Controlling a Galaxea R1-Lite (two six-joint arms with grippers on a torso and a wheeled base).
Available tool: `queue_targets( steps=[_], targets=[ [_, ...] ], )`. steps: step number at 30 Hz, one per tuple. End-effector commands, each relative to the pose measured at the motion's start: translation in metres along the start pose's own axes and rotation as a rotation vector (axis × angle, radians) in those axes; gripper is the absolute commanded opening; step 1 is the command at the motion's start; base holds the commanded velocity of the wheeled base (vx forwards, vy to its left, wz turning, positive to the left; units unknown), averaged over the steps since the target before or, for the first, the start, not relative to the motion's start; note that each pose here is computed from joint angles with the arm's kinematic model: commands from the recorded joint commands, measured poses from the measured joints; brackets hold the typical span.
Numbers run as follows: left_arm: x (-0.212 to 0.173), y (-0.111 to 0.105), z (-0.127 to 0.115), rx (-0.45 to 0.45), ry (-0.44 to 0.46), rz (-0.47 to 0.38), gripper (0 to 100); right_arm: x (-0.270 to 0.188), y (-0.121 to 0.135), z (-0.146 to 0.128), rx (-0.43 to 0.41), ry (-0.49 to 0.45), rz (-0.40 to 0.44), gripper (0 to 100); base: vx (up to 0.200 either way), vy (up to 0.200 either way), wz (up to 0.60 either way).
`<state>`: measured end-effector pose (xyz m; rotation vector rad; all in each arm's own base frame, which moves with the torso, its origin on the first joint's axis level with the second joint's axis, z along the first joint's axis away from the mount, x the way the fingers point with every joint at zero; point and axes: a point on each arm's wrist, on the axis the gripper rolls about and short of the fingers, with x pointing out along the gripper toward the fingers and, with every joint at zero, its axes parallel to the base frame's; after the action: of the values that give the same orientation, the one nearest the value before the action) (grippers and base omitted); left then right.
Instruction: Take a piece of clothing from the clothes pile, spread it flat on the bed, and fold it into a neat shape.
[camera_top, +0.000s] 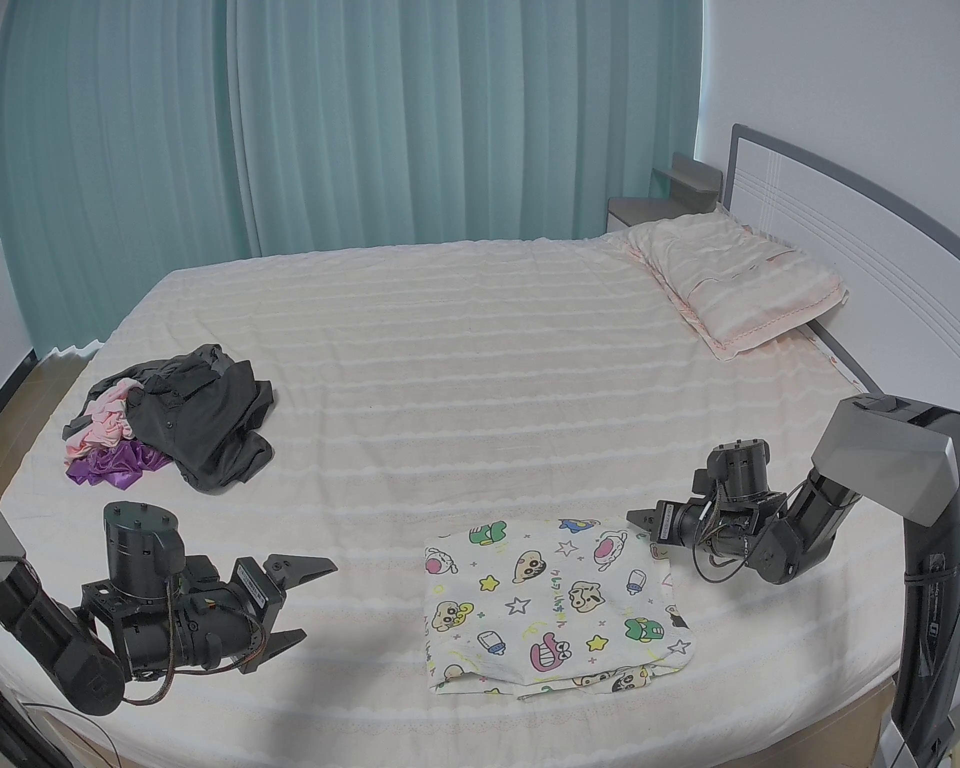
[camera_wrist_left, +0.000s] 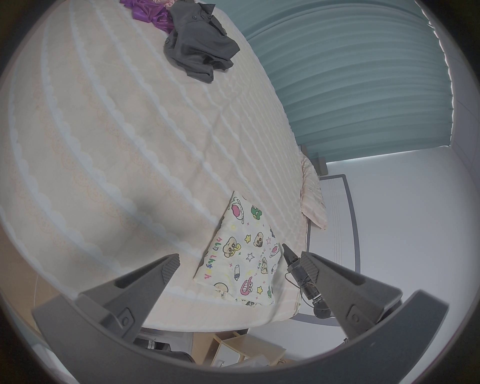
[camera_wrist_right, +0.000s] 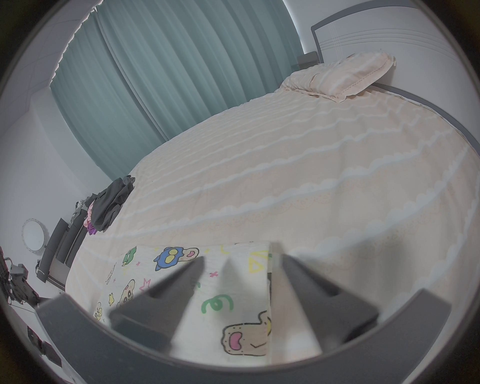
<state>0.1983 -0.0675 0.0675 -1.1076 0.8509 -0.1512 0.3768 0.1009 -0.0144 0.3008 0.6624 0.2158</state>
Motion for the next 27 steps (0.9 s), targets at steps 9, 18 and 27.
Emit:
queue_targets(
  steps=[9, 18, 27],
  targets=[
    [0.04, -0.014, -0.022, 0.095, 0.103, 0.01, 100, -0.052, 0.007, -0.034, 0.045, 0.095, 0.01, 100, 0.0, 0.0, 0.0],
    [0.135, 0.013, -0.062, 0.401, 0.003, 0.237, 100, -0.058, 0.016, -0.074, 0.004, 0.109, 0.074, 100, 0.0, 0.0, 0.0],
    [0.167, 0.019, -0.063, 0.554, -0.039, 0.195, 100, -0.054, 0.019, -0.079, 0.017, 0.124, 0.11, 100, 0.0, 0.0, 0.0]
  ],
)
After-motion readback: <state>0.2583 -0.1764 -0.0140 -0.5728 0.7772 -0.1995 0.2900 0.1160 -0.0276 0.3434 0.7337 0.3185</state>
